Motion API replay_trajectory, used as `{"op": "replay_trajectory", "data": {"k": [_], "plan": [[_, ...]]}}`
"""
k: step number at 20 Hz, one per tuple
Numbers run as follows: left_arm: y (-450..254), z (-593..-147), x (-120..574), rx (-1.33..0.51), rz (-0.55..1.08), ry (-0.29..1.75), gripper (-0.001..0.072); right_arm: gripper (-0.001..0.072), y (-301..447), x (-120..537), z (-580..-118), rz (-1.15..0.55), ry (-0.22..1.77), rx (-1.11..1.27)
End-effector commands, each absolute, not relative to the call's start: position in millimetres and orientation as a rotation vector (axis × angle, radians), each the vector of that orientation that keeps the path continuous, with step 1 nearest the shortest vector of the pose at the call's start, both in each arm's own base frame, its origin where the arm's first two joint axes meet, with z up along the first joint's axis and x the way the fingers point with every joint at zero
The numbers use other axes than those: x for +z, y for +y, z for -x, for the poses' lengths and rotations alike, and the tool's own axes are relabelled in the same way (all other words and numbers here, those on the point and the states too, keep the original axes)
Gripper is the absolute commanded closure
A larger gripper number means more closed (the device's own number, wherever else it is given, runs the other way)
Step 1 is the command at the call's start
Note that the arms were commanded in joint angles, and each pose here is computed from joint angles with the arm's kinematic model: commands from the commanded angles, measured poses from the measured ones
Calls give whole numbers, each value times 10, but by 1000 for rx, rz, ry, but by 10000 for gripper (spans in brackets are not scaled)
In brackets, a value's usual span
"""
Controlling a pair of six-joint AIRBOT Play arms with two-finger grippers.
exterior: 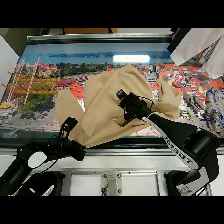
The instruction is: Fold the clothes and pants, and hang the long-sleeved shirts on hangers.
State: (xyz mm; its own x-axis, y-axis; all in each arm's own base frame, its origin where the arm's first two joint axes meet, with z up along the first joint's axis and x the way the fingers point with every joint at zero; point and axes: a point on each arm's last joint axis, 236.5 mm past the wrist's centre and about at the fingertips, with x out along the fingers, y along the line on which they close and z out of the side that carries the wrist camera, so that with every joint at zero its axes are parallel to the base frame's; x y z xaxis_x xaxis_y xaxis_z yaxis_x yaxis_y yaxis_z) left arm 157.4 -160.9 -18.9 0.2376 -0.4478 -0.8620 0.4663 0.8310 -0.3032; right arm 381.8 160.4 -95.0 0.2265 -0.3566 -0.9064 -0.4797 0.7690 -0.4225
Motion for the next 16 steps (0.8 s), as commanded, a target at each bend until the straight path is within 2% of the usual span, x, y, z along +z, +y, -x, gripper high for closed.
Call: {"op": "replay_trajectory", "data": {"k": [1,2,4,10,11,12,13,16], "plan": [[-1377,-1627,-134,-526,-24,1146,688,540,1571,-954,-3773,716,1402,65],[-1343,-1656,-100,-511,-10,1129,688,678,1546,-936,-3723,714,1422,56],[-1258,-1724,-49,-469,23,1102,688,681,1585,-820,-3638,666,1433,68],[-1023,-1893,-100,-336,135,1126,687,682,2066,24,-3017,276,1389,278],[-1040,-1918,-145,-327,168,1151,594,682,2060,145,-2927,237,1367,279],[-1065,-1960,-168,-322,196,1166,271,682,2044,232,-2850,219,1348,280],[-1088,-2036,-155,-317,212,1173,156,682,2027,292,-2781,199,1336,278],[-1269,-2414,123,-353,195,1118,156,682,1998,359,-2642,162,1322,267]]}}
